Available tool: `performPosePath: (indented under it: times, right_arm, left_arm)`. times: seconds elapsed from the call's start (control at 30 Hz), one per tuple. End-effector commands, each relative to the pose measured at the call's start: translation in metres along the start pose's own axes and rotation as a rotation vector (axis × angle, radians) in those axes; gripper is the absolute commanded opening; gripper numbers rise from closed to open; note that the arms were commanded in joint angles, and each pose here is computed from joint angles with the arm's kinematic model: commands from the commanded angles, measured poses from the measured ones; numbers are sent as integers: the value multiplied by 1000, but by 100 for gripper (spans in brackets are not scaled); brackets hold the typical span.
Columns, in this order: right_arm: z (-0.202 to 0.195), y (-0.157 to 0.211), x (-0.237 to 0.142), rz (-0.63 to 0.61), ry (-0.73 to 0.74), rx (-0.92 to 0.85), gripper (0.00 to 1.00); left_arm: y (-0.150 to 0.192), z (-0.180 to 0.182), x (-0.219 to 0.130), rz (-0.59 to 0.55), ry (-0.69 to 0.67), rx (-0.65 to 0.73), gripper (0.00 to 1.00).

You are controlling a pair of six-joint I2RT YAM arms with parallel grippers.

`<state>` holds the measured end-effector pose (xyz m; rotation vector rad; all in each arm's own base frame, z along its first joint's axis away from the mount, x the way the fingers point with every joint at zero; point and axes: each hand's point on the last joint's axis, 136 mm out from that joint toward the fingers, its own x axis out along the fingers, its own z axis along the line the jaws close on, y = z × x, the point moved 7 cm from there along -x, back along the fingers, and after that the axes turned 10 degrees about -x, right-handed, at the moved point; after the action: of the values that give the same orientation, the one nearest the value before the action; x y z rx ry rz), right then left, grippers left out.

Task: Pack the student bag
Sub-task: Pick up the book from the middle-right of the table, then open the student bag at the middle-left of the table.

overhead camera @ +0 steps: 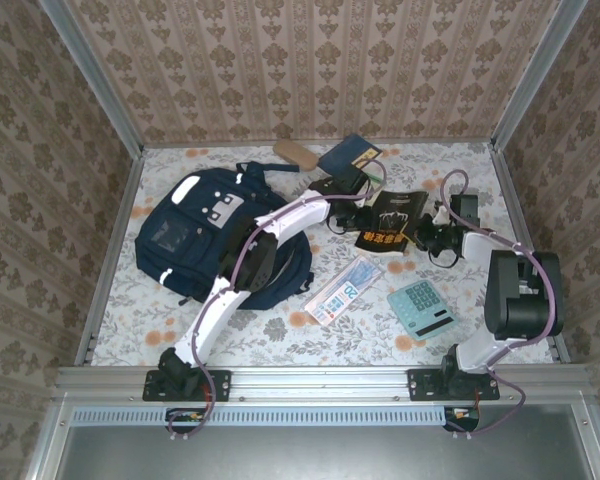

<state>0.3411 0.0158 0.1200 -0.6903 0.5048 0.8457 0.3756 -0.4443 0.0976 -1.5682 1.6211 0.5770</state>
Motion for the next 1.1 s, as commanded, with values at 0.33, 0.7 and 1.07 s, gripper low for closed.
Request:
performPosePath:
  times: [0.33, 0.7, 1.07]
  right_arm:
    - [65, -12, -51, -106, -189, -144, 0]
    - [111, -3, -89, -170, -298, -216, 0]
    - [131, 14, -78, -134, -329, -245, 0]
  left_arm:
    - [-13, -58, -171, -236, 83, 99, 61]
    - [54, 53, -244, -244, -245, 57, 59]
    - [106, 99, -221, -66, -343, 88, 48]
